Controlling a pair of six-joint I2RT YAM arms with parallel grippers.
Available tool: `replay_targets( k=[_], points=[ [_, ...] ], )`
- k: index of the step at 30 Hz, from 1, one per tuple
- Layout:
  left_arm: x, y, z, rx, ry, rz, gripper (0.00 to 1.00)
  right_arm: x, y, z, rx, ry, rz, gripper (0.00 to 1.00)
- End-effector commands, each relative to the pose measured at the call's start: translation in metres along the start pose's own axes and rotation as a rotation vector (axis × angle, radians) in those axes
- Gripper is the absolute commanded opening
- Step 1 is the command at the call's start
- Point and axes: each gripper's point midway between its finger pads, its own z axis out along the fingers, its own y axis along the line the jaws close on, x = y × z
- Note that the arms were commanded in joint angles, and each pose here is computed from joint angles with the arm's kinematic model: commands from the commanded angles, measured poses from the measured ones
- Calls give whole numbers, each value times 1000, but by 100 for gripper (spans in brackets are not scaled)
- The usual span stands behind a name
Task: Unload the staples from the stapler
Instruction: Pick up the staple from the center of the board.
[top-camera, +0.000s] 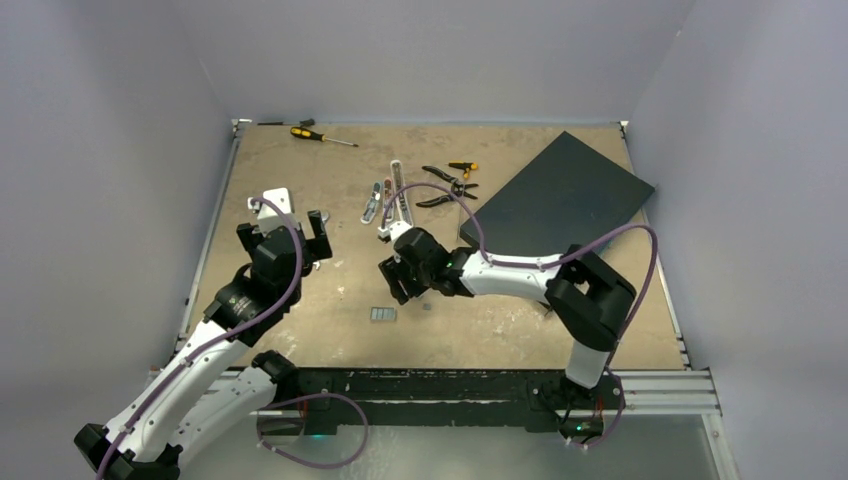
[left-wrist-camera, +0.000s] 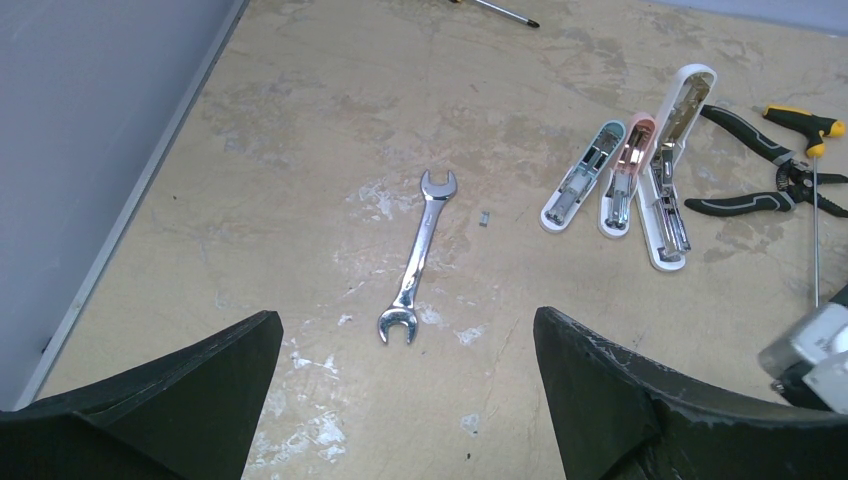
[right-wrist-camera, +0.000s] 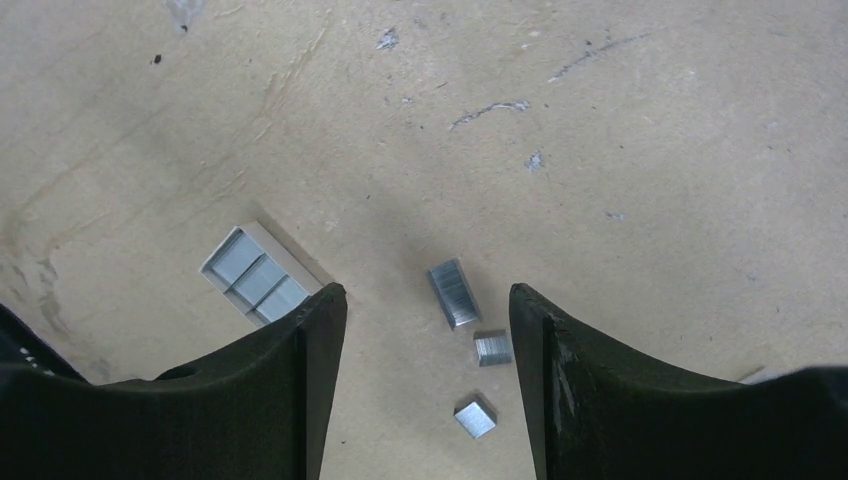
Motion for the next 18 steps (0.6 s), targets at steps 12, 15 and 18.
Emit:
replay_targets(
  k=[12,15,18],
  points=[
    [-16,2,-3,-4,-35,-15,95,16,-5,14,-40,151,-224,50],
    [-16,1,-3,-1,-35,-15,95,21,-7,14,-34,177,-232,49],
    [-16,1,-3,-3,-36,-16,95,25,-9,13,-32,194,-241,46]
  ],
)
